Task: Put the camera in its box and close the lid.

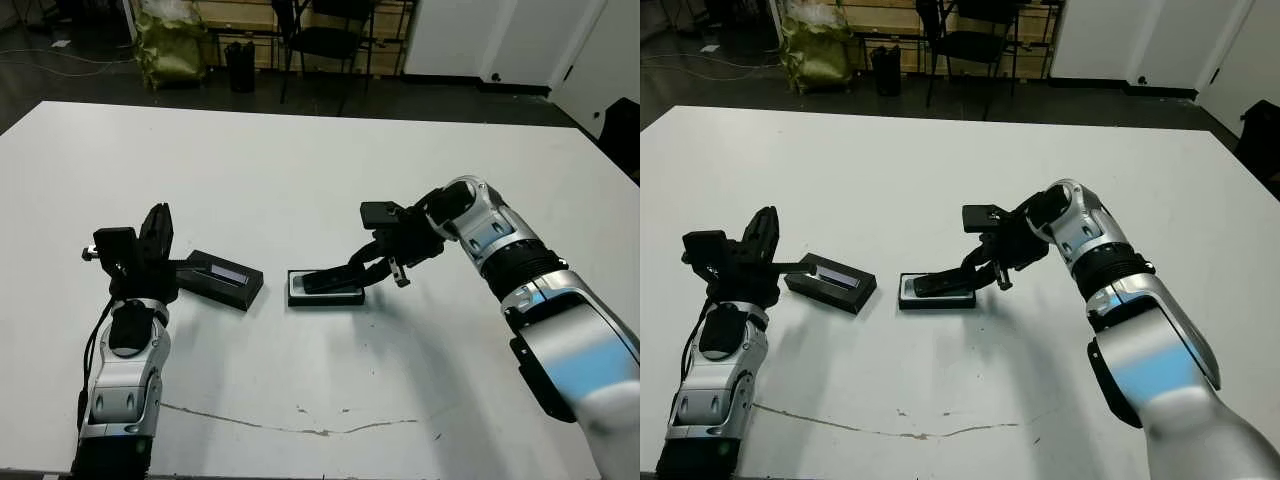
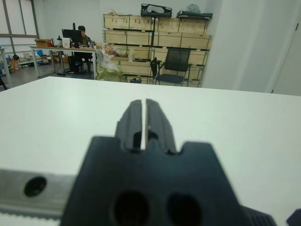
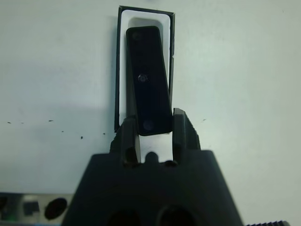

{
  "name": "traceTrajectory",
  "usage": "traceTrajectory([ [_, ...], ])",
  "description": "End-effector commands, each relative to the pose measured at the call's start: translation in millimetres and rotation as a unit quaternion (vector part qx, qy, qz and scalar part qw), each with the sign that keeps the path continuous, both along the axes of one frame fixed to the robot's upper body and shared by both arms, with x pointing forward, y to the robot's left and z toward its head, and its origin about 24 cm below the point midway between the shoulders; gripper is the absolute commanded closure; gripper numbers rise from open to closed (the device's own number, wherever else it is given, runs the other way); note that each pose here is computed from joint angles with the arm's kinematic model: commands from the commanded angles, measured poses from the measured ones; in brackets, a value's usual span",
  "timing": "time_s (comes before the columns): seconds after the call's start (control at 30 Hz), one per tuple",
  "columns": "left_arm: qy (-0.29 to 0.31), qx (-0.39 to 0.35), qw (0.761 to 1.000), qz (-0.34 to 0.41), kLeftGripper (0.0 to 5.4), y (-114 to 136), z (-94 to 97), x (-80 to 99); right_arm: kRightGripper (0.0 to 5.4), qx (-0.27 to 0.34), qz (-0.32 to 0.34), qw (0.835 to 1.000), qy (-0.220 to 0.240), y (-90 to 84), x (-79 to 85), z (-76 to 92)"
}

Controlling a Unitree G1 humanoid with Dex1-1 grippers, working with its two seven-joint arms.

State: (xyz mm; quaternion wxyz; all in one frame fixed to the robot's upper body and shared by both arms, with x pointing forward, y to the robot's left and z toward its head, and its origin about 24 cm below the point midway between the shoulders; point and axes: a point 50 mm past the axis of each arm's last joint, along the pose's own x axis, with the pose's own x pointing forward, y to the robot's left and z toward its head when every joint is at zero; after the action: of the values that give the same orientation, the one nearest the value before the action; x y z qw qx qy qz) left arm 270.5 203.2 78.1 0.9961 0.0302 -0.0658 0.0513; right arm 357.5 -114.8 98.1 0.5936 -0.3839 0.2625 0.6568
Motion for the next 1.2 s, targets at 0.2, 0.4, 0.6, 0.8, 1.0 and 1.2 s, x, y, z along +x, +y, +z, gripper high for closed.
traceTrajectory([
  [0.2,0.02,0.002,1.0,0.008,5.4,-1,-7.2,-2.3,5.02,-0.016,0.028,0.999,-0.02,18.7,2.5,12.7],
  [0.4,0.017,-0.004,1.0,0.004,5.4,-1,-7.3,-3.5,5.02,-0.02,0.026,0.999,-0.006,26.2,3.1,14.4],
  [0.6,0.015,-0.003,1.0,0.006,5.4,0,-6.7,-4.1,5.02,-0.022,0.032,0.999,0.001,32.0,2.0,12.7],
  [0.8,0.018,-0.002,1.0,0.009,5.4,0,-6.1,-3.7,5.02,-0.026,0.053,0.998,0.008,34.2,-1.3,7.9],
  [1.0,0.014,-0.002,1.0,0.009,5.4,0,-6.4,-3.8,5.03,-0.017,0.059,0.998,0.027,33.6,-3.4,2.3],
  [1.2,0.013,-0.003,1.0,0.01,5.4,0,-6.8,-3.3,5.03,-0.014,0.063,0.997,0.04,31.6,-4.4,-1.7],
])
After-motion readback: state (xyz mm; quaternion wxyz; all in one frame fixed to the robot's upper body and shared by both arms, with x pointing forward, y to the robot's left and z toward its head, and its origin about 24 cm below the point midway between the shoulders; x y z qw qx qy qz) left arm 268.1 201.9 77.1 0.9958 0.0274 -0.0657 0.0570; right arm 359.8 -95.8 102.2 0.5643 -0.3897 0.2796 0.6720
